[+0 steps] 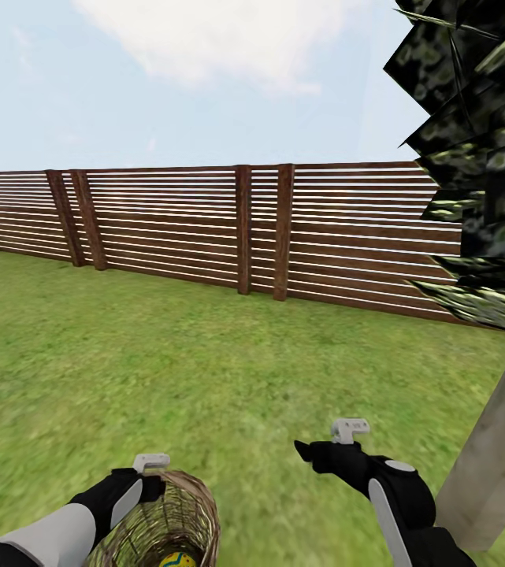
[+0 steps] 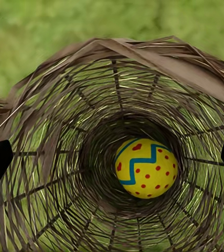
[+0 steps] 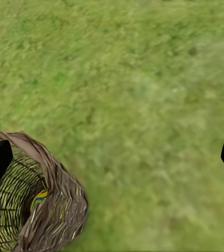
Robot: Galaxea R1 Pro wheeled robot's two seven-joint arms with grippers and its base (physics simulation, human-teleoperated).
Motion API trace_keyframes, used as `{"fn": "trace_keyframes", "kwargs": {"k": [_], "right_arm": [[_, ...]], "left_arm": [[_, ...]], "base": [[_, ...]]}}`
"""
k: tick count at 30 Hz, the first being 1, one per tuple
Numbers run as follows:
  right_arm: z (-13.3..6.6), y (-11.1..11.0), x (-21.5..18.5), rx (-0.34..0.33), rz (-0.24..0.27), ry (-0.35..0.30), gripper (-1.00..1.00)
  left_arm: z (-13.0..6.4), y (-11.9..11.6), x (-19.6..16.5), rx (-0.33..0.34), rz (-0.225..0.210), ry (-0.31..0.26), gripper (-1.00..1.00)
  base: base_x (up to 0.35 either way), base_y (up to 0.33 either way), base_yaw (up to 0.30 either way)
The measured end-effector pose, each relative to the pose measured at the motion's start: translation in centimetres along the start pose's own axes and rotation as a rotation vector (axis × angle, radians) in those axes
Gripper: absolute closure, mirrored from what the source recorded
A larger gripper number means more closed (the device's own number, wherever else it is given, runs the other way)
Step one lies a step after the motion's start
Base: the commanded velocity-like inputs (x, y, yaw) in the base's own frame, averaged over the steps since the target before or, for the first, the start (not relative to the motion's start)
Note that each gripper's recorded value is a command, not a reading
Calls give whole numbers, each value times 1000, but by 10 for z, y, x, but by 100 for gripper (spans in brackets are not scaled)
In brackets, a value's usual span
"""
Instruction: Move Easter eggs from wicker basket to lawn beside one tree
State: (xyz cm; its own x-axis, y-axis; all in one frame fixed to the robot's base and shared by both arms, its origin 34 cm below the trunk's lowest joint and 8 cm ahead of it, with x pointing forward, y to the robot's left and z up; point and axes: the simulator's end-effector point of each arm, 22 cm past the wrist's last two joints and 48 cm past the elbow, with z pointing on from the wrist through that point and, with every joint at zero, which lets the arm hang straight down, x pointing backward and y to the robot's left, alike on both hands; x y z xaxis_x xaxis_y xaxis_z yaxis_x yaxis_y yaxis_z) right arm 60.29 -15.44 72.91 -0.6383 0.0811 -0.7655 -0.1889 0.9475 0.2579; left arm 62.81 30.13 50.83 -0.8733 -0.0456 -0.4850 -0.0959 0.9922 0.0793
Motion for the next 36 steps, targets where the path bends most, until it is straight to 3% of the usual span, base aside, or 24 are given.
{"fn": "trace_keyframes", "kwargs": {"k": [12, 14, 36], "right_arm": [[9, -8, 27, 15, 18, 49, -100], [18, -12, 48, 18, 28, 90, -100], [39, -22, 90, 18, 29, 96, -100]], "left_arm": [[5, 8, 10, -25, 1, 10, -100], [8, 8, 13, -26, 0, 11, -100], [43, 6, 42, -28, 1, 10, -100]], "base": [[0, 0, 0], [0, 0, 0], [0, 0, 0]]}}
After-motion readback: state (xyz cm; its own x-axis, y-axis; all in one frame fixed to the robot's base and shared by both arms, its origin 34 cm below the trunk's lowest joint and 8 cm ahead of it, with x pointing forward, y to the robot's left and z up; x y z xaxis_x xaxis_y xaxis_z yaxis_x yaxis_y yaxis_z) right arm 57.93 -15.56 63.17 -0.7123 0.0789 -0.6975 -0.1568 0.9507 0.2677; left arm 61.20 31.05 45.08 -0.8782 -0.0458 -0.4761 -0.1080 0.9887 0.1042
